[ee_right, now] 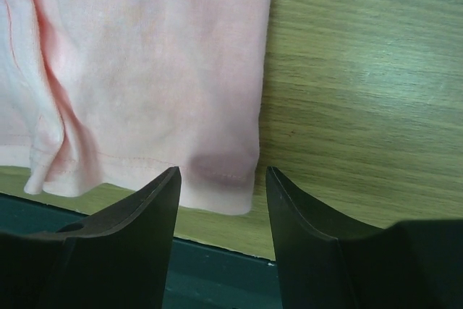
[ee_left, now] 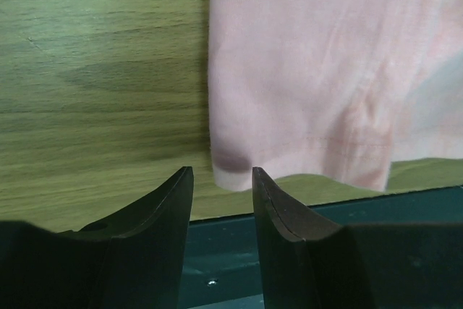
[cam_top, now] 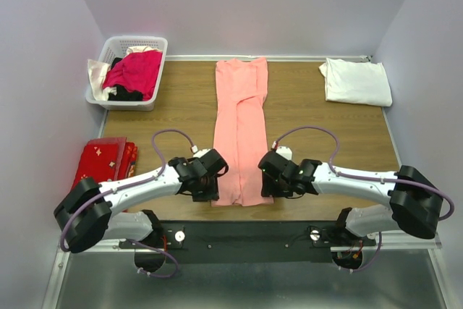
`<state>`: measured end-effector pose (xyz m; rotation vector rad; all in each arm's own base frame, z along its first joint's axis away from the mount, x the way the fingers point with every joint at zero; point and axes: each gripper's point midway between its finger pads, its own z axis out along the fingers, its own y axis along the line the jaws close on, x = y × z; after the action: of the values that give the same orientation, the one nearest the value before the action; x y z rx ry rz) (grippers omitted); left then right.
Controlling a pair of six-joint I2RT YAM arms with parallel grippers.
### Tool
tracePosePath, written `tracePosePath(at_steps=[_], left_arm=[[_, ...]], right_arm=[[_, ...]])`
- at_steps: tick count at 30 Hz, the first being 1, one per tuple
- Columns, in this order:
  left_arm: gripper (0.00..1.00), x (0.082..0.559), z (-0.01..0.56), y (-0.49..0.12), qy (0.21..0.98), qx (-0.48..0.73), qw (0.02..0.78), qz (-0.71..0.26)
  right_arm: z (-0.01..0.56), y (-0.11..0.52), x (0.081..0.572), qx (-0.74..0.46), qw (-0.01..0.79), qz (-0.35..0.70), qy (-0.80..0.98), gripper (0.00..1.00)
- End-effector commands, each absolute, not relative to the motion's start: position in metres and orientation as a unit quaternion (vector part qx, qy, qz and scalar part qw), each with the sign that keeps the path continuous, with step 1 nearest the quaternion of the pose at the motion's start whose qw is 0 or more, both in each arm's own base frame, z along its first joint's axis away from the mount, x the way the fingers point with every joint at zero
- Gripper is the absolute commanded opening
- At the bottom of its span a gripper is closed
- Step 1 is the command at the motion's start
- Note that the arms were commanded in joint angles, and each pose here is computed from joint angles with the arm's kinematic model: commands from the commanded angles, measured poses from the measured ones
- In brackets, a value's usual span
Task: Fold and stack the t-shirts
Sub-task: Fold the tshirt
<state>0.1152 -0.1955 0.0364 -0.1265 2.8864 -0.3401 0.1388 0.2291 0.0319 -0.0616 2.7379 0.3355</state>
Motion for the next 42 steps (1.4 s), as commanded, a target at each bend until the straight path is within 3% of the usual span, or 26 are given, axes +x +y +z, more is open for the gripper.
tracePosePath(at_steps=[1,9,13,14,20,36,42], left_arm=[[0.47,0.111,0.018,-0.191,0.990,-0.045,0.101,-0.085],[0.44,0.112,0.011,-0.205,0.988,-0.039,0.095,-0.113],[0.35,0.107,0.005,-0.202,0.989,-0.040,0.089,-0.112],[0.28,0.107,0.005,-0.201,0.989,-0.041,0.089,-0.111],[0.00,0.100,0.003,-0.194,0.990,-0.042,0.084,-0.108],[0.00,0.053,0.013,-0.208,0.990,-0.033,0.062,-0.121],[0.00,0.062,0.031,-0.212,0.988,-0.049,0.095,-0.111]], right_arm=[[0.022,0.229,0.136,-0.028,0.179,0.119,0.976,0.60],[0.010,0.223,0.131,-0.034,0.164,0.104,0.980,0.54],[0.007,0.221,0.127,-0.038,0.157,0.102,0.981,0.35],[0.007,0.220,0.127,-0.037,0.156,0.102,0.982,0.27],[0.009,0.218,0.123,-0.031,0.154,0.112,0.981,0.01],[0.020,0.214,0.097,-0.034,0.134,0.165,0.977,0.01],[0.068,0.223,0.116,-0.035,0.193,0.190,0.962,0.01]])
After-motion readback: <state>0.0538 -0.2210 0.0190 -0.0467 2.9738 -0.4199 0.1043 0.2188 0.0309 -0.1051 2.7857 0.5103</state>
